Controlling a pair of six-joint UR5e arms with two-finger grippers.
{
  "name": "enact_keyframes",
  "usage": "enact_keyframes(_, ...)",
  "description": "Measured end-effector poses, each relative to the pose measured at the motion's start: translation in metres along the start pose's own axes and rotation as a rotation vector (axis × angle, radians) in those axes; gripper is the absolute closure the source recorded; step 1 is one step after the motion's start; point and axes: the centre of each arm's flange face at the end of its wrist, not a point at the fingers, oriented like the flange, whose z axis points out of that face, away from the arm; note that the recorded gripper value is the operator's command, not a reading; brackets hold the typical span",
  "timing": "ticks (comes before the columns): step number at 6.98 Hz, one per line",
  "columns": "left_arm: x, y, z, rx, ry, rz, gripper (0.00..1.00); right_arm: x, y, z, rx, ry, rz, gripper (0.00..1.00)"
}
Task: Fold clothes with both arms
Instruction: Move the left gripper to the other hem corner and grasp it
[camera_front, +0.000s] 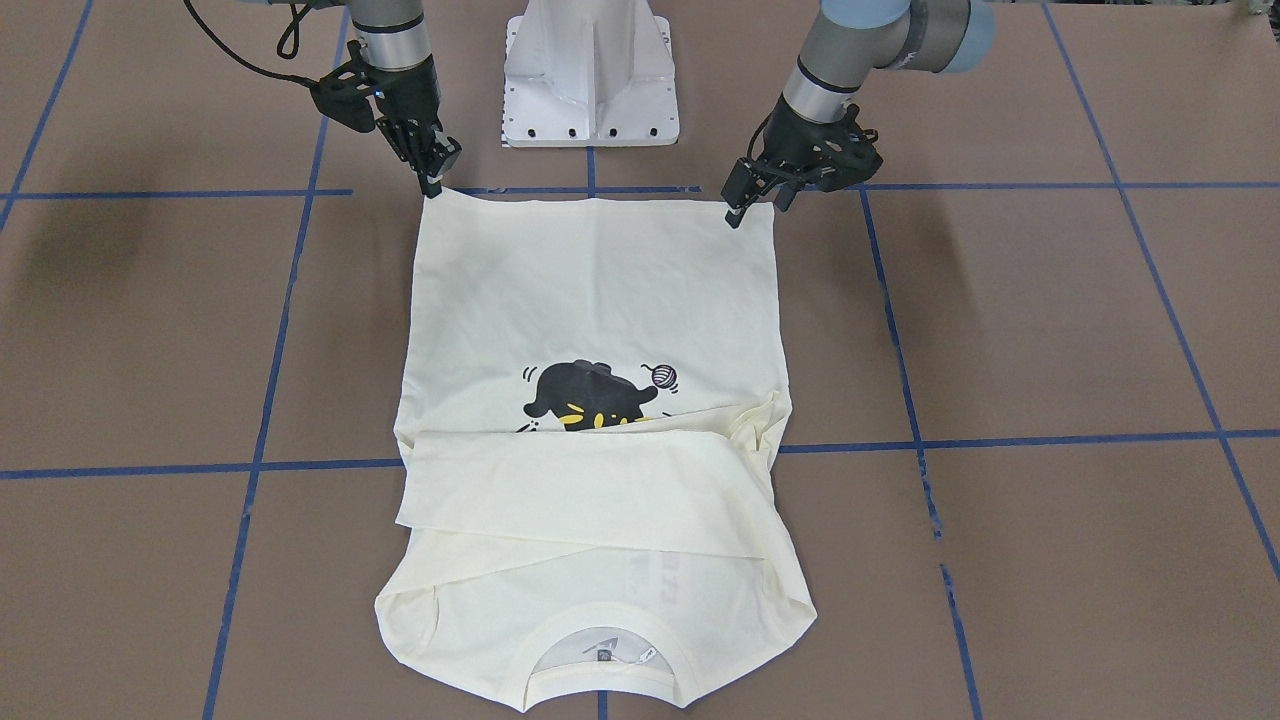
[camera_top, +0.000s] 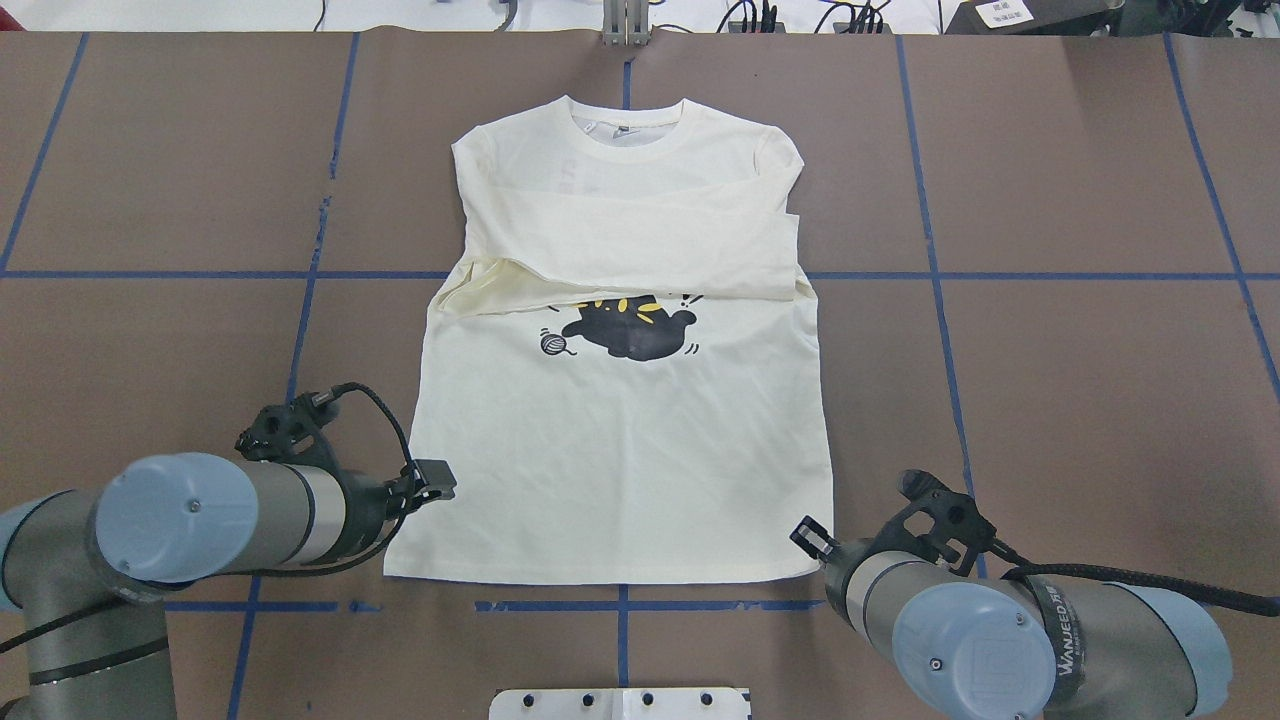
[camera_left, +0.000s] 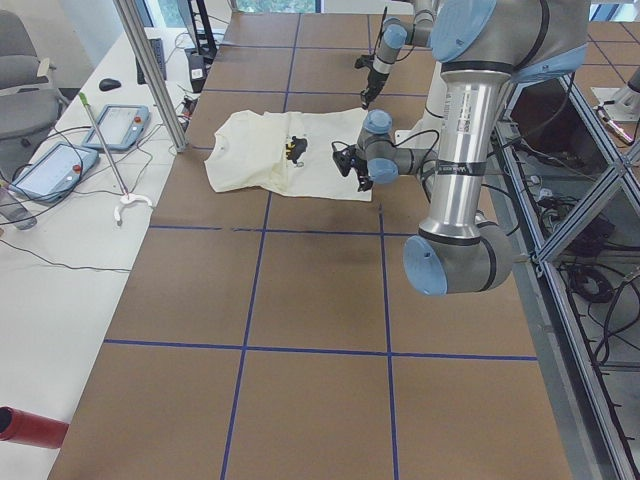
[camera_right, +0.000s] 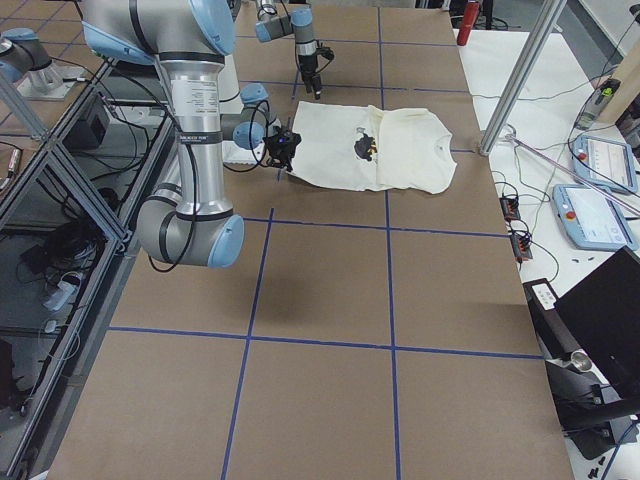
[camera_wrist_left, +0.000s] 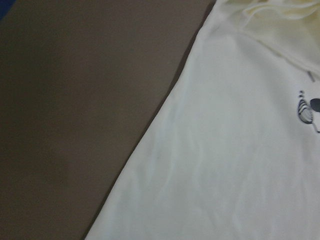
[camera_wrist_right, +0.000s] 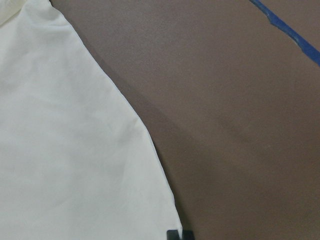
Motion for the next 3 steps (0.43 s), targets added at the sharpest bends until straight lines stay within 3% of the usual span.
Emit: enact_keyframes(3, -0.0093, 0.0117, 0.0123, 0.021, -0.062, 0.0, 0.19, 0.0005, -0.0012, 0.0002, 0.002, 0.0, -0.001, 1.0)
